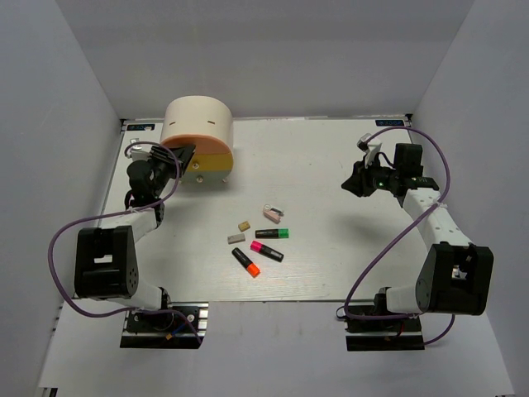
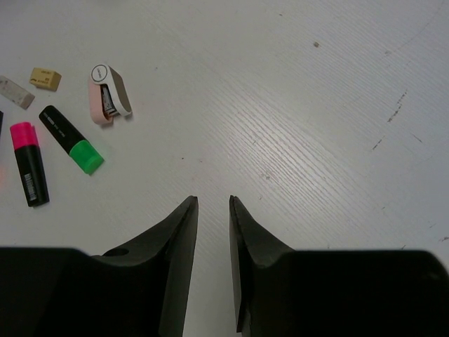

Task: Sort the stationery into containers
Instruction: Open the drawer in the storage box, then pick up the stapler from the center of the board.

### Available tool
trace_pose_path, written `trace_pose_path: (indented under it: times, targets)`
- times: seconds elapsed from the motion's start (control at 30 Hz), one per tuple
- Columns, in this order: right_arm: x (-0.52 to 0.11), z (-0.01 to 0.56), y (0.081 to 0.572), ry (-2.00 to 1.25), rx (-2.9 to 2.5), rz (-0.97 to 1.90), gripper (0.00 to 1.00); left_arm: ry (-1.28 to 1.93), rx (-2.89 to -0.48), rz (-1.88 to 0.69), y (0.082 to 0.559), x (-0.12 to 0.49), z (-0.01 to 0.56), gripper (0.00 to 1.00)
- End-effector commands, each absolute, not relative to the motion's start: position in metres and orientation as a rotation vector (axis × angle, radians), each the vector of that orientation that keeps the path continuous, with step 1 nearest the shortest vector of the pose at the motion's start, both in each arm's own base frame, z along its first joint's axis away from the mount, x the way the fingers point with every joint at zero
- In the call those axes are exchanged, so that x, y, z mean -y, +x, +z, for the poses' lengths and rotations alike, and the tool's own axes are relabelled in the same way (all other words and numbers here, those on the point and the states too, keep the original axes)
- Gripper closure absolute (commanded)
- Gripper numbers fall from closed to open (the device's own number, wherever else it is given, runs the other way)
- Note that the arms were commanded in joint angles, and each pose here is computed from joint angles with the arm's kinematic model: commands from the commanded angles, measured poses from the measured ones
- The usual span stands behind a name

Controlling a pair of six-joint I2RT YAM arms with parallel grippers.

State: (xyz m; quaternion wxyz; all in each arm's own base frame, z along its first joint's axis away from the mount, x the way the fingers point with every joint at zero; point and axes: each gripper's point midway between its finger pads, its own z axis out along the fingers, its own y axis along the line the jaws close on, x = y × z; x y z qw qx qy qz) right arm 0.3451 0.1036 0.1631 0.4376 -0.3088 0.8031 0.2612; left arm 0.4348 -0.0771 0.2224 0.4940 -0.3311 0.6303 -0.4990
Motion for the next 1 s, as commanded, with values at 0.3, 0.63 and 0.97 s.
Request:
trace_pose_path:
  times: [0.3,0.63,0.97]
  targets:
    - [-0.116,0.172,0.338,-0.859,-1.913,0.712,0.33,-0.749,-1.566,-1.212,0.385,0.086,0.218,0.86]
    - [-0.124,0.171,0.334,-0.897,-1.919,0.759,0.28,-0.735,-1.662,-1.161,0.355,0.087,0.197,0.46]
    - [-0.165,0.166,0.335,-1.034,-1.928,0.782,0.25,-0.708,-1.716,-1.092,0.348,0.085,0.201,0.19]
